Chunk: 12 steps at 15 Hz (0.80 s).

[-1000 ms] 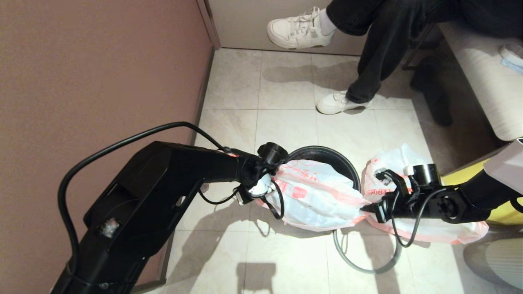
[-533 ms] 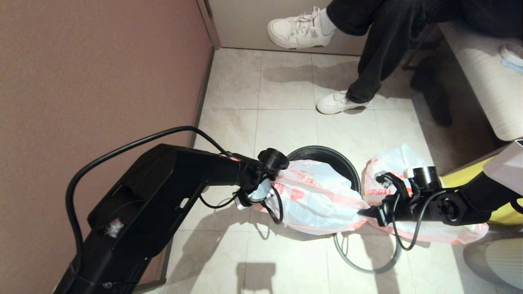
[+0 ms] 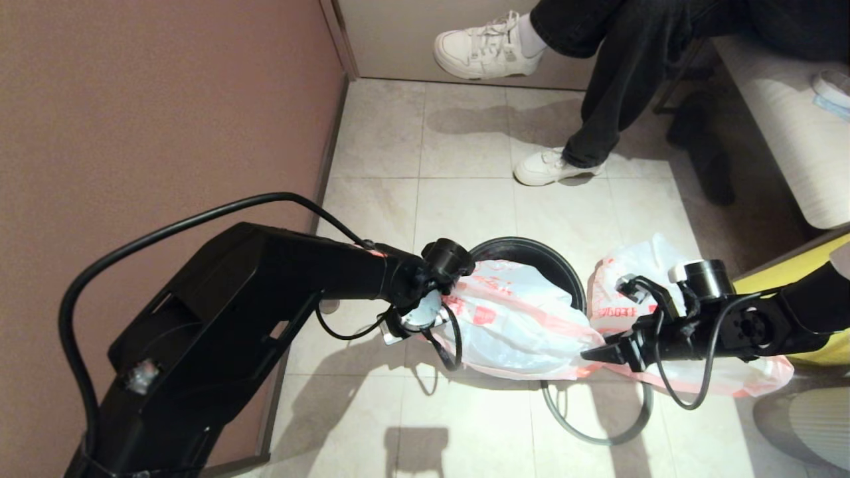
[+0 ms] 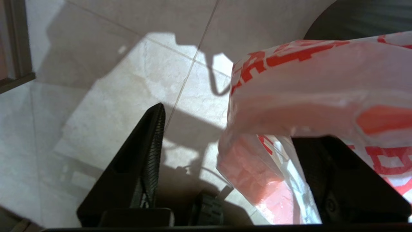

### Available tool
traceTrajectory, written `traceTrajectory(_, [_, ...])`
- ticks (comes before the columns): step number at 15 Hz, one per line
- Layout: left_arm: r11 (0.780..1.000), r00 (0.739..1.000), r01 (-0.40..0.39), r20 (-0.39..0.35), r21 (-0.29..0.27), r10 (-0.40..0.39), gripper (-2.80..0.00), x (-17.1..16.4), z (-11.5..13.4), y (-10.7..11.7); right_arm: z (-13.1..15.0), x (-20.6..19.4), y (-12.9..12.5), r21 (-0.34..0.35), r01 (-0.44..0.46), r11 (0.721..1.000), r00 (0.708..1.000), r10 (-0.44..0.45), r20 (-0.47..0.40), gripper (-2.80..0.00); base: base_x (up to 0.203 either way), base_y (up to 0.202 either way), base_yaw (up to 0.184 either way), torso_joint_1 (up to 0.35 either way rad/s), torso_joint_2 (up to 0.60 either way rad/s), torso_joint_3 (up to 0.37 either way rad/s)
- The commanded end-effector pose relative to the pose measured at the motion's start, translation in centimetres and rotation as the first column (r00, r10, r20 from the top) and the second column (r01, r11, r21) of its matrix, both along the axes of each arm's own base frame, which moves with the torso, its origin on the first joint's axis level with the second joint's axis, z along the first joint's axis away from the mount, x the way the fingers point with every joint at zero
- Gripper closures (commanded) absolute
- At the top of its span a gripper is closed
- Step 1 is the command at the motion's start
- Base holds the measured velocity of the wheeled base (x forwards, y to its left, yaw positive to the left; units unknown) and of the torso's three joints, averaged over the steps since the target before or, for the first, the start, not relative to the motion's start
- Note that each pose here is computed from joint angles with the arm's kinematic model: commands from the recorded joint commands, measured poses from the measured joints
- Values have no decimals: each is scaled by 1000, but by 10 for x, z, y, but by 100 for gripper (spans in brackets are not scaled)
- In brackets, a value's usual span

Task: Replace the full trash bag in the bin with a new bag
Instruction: Put the new garbage bag on the trash can

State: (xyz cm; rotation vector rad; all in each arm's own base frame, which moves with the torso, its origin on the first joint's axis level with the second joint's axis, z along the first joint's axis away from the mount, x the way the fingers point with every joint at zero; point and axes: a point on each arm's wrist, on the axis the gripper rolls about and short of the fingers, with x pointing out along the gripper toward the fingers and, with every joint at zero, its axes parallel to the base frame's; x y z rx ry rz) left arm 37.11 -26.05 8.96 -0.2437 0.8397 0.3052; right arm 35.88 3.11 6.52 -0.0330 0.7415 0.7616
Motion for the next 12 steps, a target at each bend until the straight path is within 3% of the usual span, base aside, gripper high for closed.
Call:
traceTrajectory(1, [1000, 1000, -2, 3, -4, 2, -280, -6, 11, 2, 19, -8, 0, -4, -12, 1000, 1000, 12, 23, -280, 0, 0, 0, 0, 0, 0])
traceTrajectory(9, [999, 1000, 21, -22, -42, -22, -280, -42, 42, 2, 48, -22, -2, -9, -11, 1000, 996, 12, 87, -280, 0, 0, 0, 0, 0, 0])
traceTrajectory(10, [998, 999, 37, -27, -45, -38, 0, -50, 45, 1, 51, -23, -2, -9, -10, 1000, 995, 11, 95, -280, 0, 0, 0, 0, 0, 0])
traceTrajectory(11, [997, 998, 52, -33, -48, -54, 0, -57, 48, 0, 54, -25, -2, -9, -11, 1000, 995, 11, 101, 0, 0, 0, 0, 0, 0, 0])
traceTrajectory(12, [997, 997, 68, -43, -47, -70, 0, -62, 47, -3, 55, -27, -2, -7, -12, 1000, 995, 12, 102, 0, 0, 0, 0, 0, 0, 0])
